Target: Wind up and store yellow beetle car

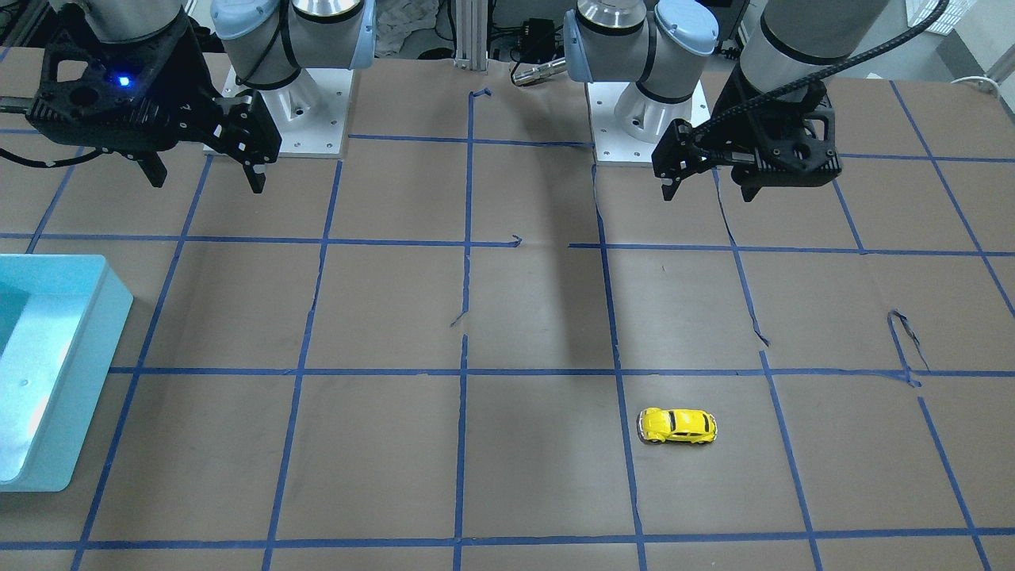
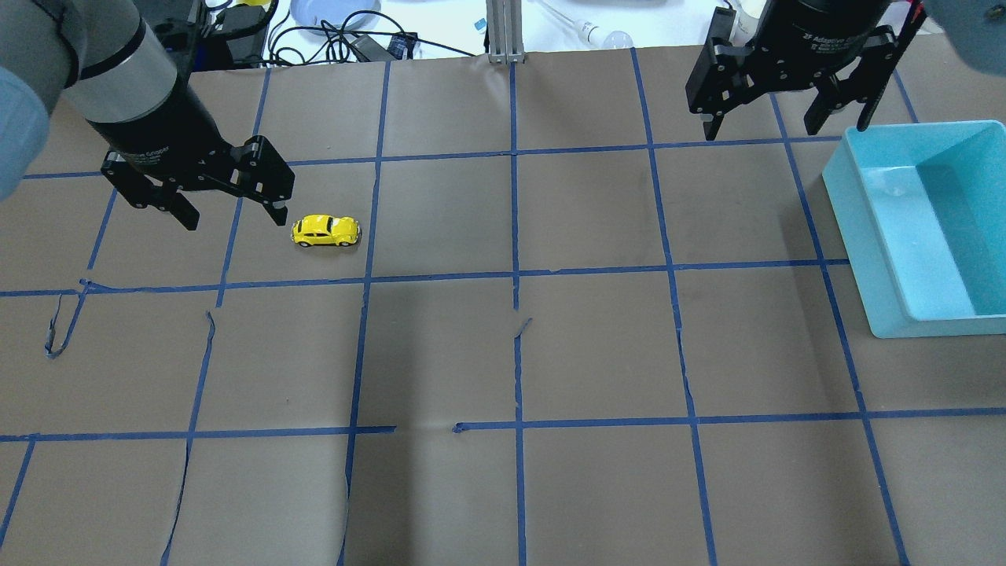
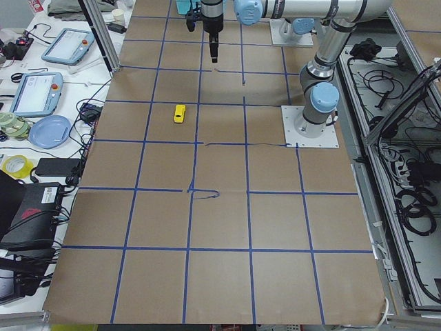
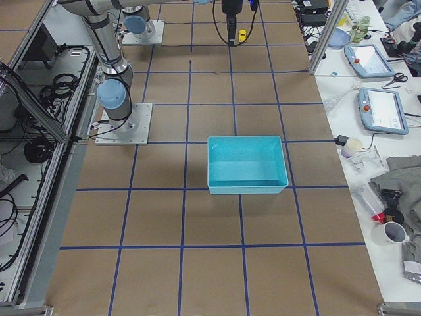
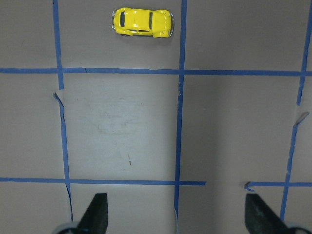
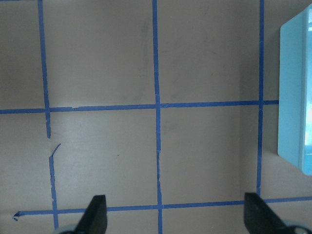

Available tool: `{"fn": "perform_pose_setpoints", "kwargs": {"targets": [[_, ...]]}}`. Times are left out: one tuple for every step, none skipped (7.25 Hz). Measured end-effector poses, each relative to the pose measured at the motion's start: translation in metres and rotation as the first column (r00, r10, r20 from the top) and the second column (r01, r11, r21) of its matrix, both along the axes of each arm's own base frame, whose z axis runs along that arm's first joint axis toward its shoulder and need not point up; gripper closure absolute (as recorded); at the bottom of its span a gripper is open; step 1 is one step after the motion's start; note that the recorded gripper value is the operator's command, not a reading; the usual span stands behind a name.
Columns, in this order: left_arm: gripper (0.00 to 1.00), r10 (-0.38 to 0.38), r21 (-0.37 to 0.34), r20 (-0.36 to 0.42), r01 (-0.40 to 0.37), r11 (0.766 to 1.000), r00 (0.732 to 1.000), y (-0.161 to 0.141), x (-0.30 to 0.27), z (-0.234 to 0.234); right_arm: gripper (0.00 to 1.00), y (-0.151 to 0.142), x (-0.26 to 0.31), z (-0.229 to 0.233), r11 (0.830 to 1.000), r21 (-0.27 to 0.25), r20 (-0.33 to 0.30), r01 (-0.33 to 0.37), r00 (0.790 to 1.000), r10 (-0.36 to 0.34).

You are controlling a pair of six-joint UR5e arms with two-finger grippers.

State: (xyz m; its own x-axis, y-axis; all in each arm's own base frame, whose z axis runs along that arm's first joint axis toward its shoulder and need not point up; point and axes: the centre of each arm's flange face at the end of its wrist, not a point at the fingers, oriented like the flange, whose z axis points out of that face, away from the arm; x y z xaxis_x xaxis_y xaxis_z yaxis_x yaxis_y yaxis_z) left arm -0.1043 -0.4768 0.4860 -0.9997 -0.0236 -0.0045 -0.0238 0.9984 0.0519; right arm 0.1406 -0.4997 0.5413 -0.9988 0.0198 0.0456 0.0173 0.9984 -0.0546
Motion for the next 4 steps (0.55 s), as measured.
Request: {"fn": "perform_pose_setpoints", "kwargs": {"targets": [[0.0, 0.0, 0.0, 0.0, 0.0, 1.0, 1.0, 0.0, 0.0, -0.0001, 0.0, -0.0002, -0.0004, -0.0005, 1.0, 0.001, 0.0, 0.0, 1.0, 0.0], [0.0, 0.0, 0.0, 0.0, 0.0, 1.0, 1.0, -0.0001, 0.0, -0.0001, 0.0, -0.0008, -0.0009, -0.0014, 1.0, 0.003, 0.0, 0.001, 1.0, -0.001], [0.0, 0.0, -0.002, 0.002, 0.0, 1.0, 1.0, 0.0003, 0.0002, 0.0009, 0.0, -0.0015, -0.002, -0.0021, 1.0, 0.004, 0.0, 0.003, 1.0, -0.003], [0.0, 0.005, -0.005, 0.005, -0.004, 1.0, 1.0, 0.0005, 0.0024, 0.0027, 0.0, -0.0021, -0.0036, -0.0025, 1.0, 0.007, 0.0, 0.005, 1.0, -0.005]]}}
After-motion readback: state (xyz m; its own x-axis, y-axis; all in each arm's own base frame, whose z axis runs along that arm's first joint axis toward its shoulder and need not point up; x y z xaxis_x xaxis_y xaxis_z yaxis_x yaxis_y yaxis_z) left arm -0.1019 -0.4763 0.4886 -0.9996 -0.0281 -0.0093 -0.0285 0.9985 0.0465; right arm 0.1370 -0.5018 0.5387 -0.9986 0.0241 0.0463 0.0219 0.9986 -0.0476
